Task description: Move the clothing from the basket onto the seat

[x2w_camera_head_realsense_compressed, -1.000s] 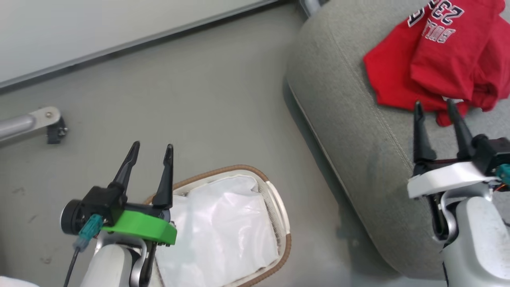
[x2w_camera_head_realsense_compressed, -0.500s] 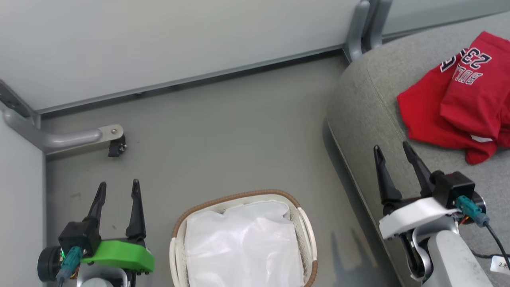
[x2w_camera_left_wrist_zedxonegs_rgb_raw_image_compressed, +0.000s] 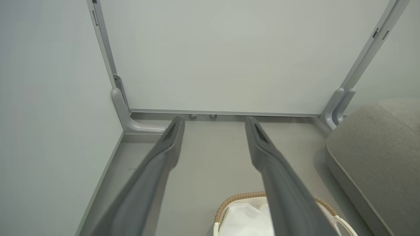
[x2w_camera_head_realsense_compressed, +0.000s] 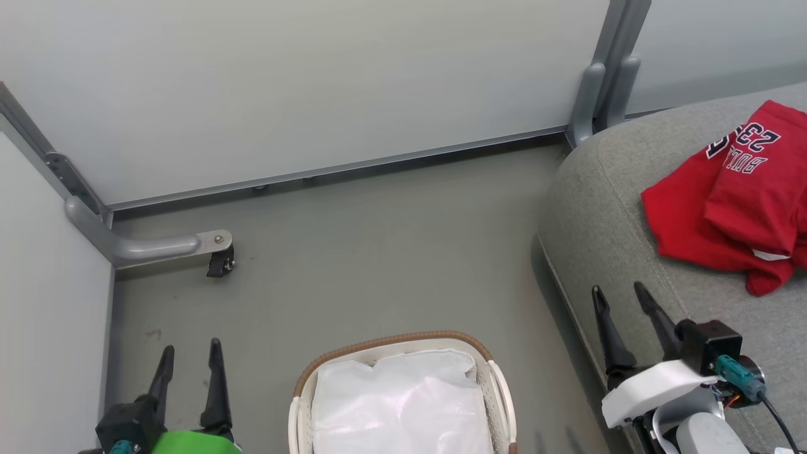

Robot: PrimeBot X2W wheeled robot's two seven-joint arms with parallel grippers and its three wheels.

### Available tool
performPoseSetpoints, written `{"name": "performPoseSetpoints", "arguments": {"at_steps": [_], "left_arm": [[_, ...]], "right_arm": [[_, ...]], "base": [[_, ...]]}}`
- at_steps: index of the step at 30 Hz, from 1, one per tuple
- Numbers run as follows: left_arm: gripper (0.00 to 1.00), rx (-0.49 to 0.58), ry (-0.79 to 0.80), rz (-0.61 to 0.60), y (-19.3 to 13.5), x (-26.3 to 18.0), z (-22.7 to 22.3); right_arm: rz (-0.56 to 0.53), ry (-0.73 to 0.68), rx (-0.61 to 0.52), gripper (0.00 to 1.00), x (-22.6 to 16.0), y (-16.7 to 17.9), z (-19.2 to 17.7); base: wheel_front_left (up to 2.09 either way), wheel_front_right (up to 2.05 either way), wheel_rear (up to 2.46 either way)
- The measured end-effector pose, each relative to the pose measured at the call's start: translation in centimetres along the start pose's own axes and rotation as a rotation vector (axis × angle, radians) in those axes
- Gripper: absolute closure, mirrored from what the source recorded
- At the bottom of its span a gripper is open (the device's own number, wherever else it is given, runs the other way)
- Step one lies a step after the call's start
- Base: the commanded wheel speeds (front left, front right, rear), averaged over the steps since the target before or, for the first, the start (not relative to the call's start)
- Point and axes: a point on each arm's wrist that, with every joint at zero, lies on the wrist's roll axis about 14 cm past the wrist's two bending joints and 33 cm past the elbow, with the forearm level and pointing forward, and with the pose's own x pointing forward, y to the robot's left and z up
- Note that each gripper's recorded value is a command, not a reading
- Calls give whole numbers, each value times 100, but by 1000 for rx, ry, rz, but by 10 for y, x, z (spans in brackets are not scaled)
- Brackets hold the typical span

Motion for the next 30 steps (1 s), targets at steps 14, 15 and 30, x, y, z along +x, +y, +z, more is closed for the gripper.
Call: {"name": "performPoseSetpoints", "arguments": {"at_steps": [14,15,30], "left_arm": [[100,-169,57,59,9,-5,-15],[100,-187,59,64,9,-5,-15],[100,-422,49,113,17,-1,-9]], "right_arm": [[-64,78,171,100,-9,-8,-22],[-69,76,191,100,-9,-9,-21],[-126,73,428,100,-8,-18,-18]], "base": [[0,0,0],[0,0,0],[0,0,0]]}}
